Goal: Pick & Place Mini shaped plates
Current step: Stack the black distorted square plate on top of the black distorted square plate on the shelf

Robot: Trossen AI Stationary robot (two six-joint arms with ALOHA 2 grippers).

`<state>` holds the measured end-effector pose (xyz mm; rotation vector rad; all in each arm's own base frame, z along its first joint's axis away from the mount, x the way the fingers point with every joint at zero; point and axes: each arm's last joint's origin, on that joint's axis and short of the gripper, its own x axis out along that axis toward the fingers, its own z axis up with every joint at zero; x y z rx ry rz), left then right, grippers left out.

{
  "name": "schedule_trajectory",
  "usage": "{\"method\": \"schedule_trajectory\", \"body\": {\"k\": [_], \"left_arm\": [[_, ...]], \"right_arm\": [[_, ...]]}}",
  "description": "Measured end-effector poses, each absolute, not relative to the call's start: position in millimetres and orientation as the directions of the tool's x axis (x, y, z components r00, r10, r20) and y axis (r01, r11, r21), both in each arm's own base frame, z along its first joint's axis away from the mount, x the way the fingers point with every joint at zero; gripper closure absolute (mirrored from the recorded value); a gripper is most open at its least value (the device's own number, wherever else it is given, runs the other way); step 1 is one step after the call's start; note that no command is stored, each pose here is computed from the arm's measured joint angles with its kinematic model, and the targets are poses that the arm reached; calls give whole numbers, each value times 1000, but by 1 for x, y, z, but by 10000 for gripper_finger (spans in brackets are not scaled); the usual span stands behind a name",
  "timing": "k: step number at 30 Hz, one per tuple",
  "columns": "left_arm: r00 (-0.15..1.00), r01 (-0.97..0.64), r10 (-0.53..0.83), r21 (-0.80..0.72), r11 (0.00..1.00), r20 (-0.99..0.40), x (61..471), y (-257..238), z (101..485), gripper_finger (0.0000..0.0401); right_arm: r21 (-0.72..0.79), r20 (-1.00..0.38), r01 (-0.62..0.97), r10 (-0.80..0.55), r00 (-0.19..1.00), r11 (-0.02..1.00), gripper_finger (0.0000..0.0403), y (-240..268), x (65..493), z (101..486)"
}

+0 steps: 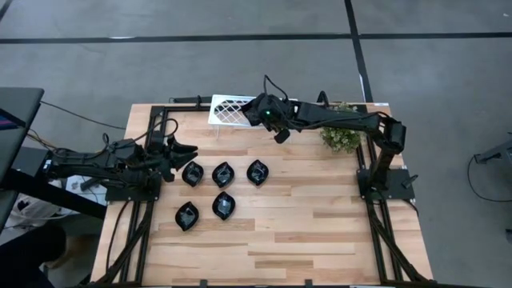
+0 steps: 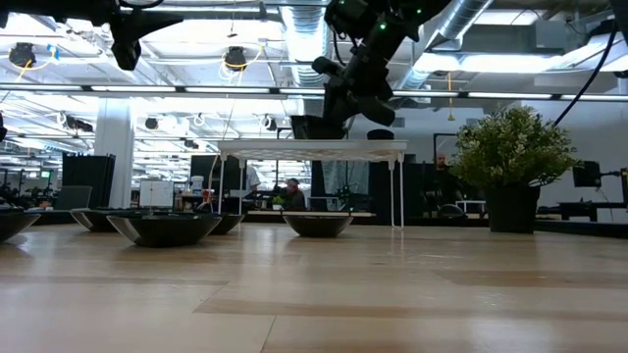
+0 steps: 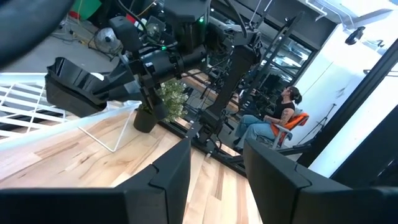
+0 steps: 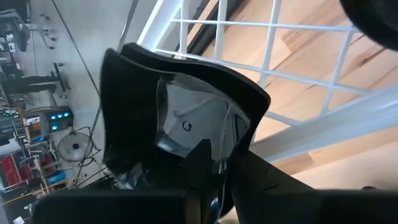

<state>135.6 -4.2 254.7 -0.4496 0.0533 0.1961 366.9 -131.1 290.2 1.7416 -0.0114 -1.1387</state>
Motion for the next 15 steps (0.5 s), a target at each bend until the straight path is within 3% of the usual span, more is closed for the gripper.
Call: {"method": "schedule_trajectory", "body": {"k": [10, 15], "left_arm": [[980, -199, 177, -428, 882, -90, 136, -4, 255, 251], [980, -199, 178, -428, 882, -90, 136, -4, 255, 251]], "right_arm": [[743, -668, 465, -487, 563, -481, 346, -131, 368, 291], [798, -603, 454, -531, 596, -397, 346, -133, 368, 311]]}}
